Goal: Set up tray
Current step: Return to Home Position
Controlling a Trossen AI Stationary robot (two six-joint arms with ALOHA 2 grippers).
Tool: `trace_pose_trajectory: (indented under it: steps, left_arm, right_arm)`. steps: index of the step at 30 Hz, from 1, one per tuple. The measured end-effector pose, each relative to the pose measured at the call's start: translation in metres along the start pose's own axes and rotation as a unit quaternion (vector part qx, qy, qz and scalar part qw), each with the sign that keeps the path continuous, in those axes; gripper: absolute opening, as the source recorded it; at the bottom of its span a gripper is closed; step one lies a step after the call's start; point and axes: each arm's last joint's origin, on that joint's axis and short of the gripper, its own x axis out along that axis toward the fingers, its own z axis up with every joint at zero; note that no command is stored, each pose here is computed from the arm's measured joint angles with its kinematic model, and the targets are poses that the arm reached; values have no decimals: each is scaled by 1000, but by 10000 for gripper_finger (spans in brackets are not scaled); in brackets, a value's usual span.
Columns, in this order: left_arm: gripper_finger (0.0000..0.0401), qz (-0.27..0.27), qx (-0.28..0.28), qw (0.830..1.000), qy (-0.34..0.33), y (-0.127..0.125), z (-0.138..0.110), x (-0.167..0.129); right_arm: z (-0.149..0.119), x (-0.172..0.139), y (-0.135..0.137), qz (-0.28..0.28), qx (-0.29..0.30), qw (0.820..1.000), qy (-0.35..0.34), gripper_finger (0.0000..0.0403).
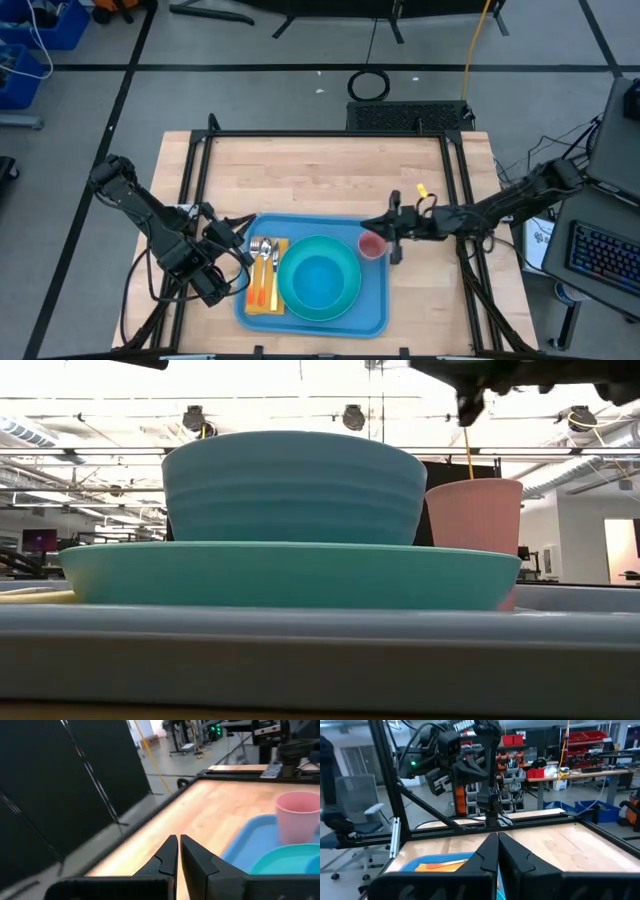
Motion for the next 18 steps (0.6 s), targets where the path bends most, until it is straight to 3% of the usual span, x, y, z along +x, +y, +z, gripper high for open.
trace_pose_trajectory:
  steps: [3, 13, 18]
  left_arm:
    - [5, -16, -19, 1000, 12, -8, 1, 0]
    - [3, -96, 34, 994, 28, -42, 5, -2]
    - [4, -131, 42, 990, 21, -54, -4, 3]
  right_arm:
    - [-1, -16, -5, 6, 5, 1000, -11, 0]
    - [-21, -57, -16, 16, 25, 999, -24, 0]
    - [-33, -69, -19, 26, 25, 999, -19, 0]
